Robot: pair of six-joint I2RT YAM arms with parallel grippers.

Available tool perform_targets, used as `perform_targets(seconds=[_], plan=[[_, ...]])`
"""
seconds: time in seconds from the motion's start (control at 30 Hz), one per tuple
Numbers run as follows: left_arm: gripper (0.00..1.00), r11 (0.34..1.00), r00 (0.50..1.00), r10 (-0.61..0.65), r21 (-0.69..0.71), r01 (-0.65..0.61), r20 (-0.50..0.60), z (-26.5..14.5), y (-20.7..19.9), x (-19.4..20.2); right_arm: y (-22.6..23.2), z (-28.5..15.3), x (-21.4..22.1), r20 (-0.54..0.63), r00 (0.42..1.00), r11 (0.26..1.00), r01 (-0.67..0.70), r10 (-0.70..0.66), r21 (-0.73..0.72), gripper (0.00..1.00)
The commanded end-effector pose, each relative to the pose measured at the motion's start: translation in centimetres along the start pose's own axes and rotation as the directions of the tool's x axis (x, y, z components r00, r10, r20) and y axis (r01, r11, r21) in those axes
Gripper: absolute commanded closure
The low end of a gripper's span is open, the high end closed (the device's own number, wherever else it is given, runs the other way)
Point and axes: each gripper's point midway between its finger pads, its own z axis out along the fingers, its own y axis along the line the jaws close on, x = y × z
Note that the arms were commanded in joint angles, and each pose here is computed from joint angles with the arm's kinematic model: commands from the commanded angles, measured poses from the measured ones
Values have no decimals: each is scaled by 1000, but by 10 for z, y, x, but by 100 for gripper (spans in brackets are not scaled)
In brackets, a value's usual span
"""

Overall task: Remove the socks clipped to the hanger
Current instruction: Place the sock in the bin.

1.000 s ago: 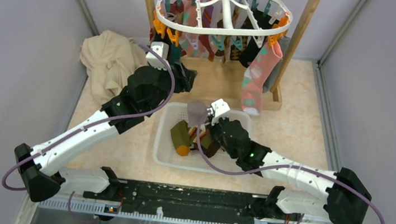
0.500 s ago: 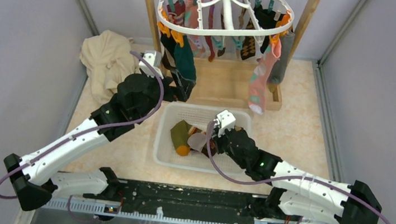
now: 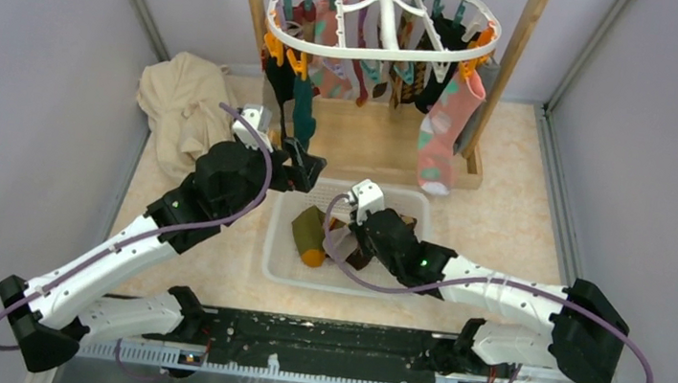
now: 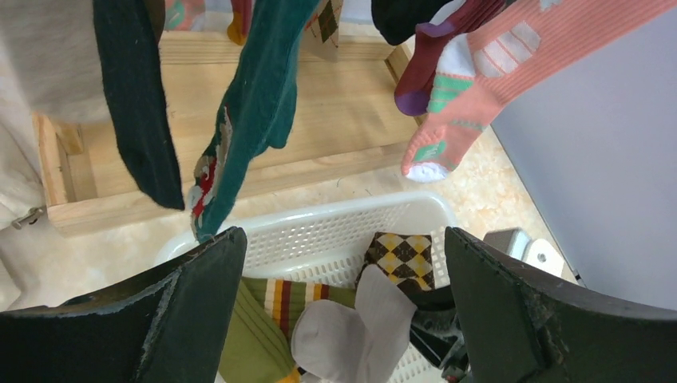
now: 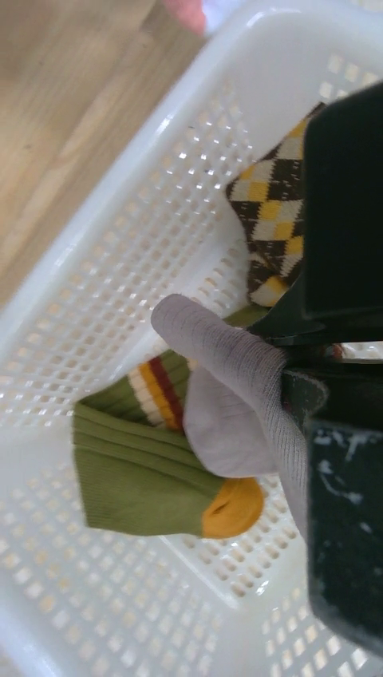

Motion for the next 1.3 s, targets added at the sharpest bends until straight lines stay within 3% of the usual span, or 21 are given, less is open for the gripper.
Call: perform_targets(seconds=[0.0,0.47,0.97,1.27], plan=[[1,1000,1000,-16,0,16,-4,-8,3,3,-13,7,-51,86,995,997,-47,42,59,100],[1,1000,1000,-26,-6,26,-11,-10,6,7,-47,8,-87,142,987,986,-92,72,139,100],[1,1000,999,-30,-7,30,-18,-10,7,10,-62,31,-25,-7,994,974,-106,110,199,100],[1,999,999,-33,-6,33,-25,-8,6,12,-61,37,-15,-30,993,976,-103,110,192,100]])
